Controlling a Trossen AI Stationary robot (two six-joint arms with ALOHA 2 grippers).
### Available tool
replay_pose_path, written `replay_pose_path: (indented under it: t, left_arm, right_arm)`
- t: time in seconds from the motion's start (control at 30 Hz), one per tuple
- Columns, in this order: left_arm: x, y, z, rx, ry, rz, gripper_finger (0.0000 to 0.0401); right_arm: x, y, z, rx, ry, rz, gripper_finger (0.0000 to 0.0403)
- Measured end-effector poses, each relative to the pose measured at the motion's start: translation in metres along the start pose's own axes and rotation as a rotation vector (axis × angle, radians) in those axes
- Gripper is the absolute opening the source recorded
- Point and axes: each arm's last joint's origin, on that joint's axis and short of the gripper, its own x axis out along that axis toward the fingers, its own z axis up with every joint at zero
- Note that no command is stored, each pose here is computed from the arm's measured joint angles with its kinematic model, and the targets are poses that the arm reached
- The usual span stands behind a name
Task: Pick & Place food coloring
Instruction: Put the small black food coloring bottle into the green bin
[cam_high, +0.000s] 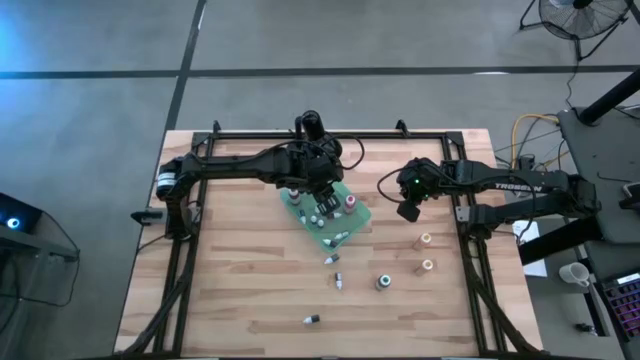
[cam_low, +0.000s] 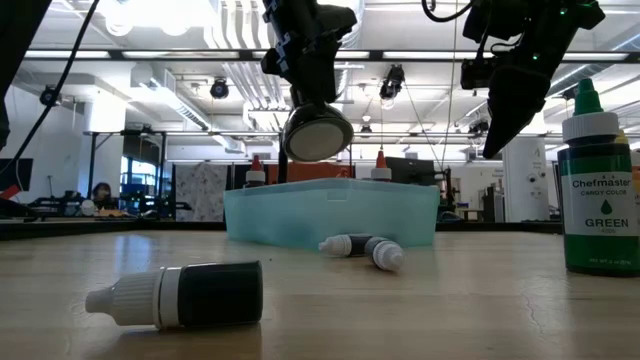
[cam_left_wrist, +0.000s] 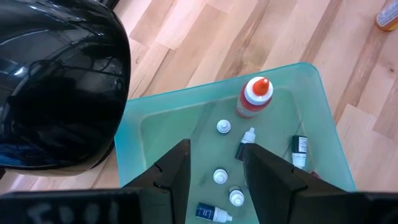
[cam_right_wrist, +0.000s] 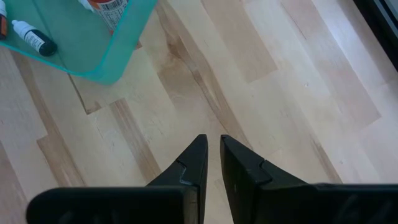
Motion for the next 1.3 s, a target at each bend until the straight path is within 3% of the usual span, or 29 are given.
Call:
replay_pose_path:
  t: [1.3]
  left_arm:
    - [0.0004,0.0023,0.0008,-0.004,-0.01,0.03,0.0119]
  right_arm:
    - [0.0001,0.0,0.0001,-0.011,0.0,0.0,0.0038]
